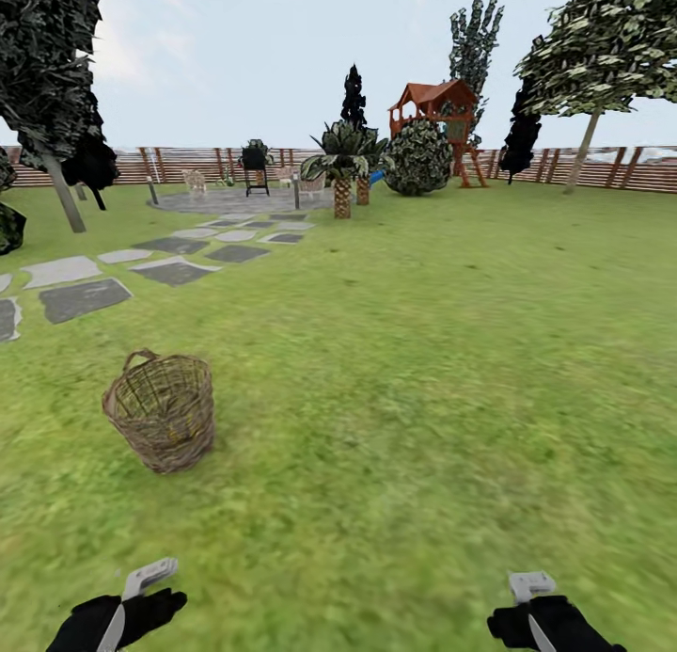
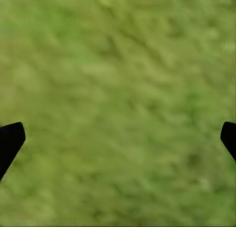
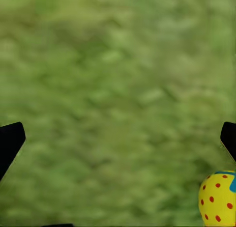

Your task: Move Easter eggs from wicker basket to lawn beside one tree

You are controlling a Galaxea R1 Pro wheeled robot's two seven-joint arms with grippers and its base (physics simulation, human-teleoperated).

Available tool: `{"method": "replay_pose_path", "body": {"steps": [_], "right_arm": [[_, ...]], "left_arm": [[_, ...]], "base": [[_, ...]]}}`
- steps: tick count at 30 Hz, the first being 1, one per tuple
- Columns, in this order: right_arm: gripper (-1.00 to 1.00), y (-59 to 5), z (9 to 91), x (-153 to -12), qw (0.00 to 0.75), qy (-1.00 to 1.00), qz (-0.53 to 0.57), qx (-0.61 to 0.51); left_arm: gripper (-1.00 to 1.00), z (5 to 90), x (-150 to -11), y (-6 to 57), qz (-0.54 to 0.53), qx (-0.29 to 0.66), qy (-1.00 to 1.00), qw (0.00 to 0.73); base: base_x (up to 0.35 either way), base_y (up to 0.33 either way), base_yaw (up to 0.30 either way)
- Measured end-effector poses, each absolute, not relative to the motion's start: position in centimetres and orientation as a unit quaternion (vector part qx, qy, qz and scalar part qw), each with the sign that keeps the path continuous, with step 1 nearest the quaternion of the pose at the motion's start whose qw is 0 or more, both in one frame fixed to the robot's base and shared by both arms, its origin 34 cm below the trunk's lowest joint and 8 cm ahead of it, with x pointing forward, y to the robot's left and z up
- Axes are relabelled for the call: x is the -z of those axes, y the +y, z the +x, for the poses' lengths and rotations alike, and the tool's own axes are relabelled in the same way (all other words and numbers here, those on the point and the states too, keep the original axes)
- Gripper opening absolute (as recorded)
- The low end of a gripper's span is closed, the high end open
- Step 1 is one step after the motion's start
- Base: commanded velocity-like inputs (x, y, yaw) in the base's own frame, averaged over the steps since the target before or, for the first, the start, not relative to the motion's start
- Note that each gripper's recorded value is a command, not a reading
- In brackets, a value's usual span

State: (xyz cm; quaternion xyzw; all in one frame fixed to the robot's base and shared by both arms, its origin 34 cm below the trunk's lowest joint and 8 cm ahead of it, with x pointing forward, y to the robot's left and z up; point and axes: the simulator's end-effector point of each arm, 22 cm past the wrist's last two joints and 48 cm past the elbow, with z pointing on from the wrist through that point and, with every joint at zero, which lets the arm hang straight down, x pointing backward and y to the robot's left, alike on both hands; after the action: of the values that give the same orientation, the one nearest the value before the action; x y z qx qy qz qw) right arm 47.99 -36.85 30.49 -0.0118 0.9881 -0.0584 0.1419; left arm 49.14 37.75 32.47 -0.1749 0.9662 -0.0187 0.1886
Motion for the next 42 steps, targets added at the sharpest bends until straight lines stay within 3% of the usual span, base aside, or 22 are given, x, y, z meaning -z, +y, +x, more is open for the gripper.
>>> {"method": "replay_pose_path", "body": {"steps": [5, 17, 42], "right_arm": [[1.00, -37.0, 48.0, -30.5, 0.141, 0.988, -0.012, 0.059], [1.00, -36.9, 48.0, -30.5, 0.141, 0.988, -0.012, 0.059], [1.00, -36.8, 48.9, -34.8, 0.141, 0.988, -0.012, 0.058]], "left_arm": [[1.00, 48.8, -35.5, 47.4, -0.187, -0.005, 0.963, 0.195], [1.00, 48.2, -35.5, 45.7, -0.187, 0.045, 0.966, 0.171], [1.00, 49.2, -39.5, 44.8, -0.186, 0.050, 0.966, 0.170]], "base": [[0.329, 0.075, 0.000], [0.303, 0.008, 0.000], [0.010, 0.000, 0.000]]}}
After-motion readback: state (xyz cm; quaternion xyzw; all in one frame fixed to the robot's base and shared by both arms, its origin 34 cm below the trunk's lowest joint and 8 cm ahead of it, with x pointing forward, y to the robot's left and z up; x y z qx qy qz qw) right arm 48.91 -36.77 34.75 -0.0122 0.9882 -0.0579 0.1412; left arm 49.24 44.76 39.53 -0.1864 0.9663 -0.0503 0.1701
